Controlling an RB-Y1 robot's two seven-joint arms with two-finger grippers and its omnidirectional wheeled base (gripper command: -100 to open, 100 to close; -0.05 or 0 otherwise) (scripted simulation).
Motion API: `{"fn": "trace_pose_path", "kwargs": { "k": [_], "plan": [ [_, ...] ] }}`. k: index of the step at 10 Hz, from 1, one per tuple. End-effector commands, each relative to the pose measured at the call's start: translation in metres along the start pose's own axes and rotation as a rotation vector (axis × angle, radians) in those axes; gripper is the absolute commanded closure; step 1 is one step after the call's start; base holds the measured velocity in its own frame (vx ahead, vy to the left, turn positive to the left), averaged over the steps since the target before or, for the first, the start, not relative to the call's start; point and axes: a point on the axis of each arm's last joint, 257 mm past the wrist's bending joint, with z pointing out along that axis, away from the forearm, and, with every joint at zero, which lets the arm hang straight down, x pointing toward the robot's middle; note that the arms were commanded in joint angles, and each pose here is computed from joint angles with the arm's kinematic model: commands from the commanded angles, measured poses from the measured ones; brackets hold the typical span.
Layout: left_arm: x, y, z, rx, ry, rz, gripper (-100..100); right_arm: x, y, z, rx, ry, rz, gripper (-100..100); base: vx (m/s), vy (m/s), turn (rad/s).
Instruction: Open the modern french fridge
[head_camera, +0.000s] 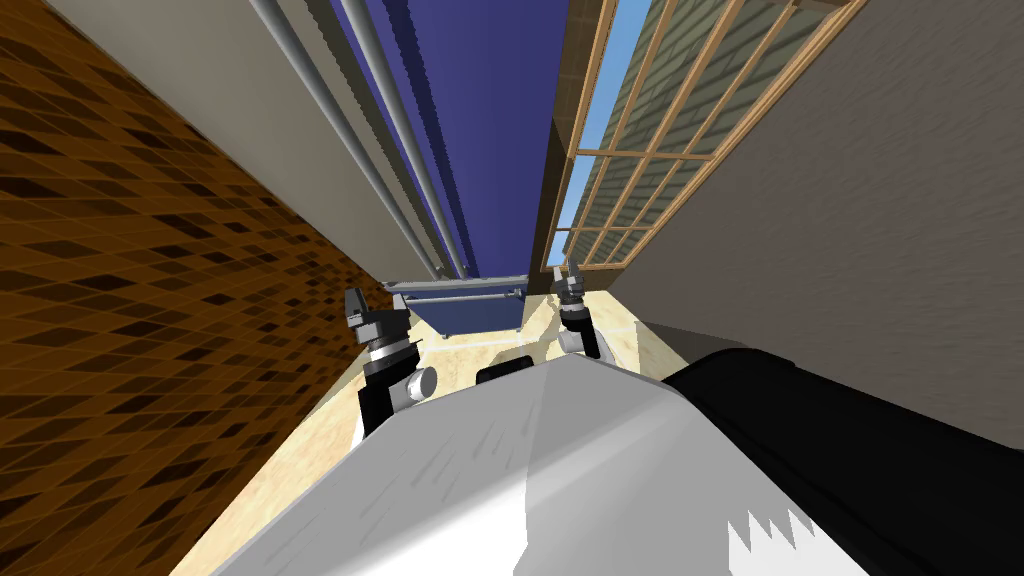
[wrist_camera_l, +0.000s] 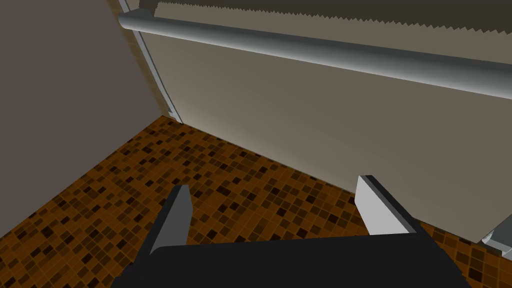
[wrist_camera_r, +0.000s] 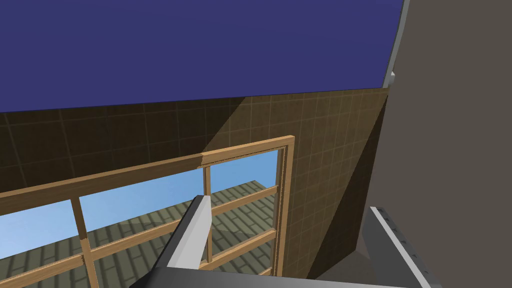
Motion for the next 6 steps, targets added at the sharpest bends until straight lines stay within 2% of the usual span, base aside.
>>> {"fn": "trace_pose_path", "kwargs": {
  "k": [1, 6],
  "plan": [
    [0.0, 0.0, 0.0, 0.0, 0.0, 0.0, 0, 0.0, 0.0, 0.0, 0.0, 0.0, 0.0, 0, 0.0, 0.0, 0.0],
    [0.0, -0.0001, 0.0, 0.0, 0.0, 0.0, 0, 0.0, 0.0001, 0.0, 0.0, 0.0, 0.0, 0, 0.0, 0.0, 0.0]
  ]
}}
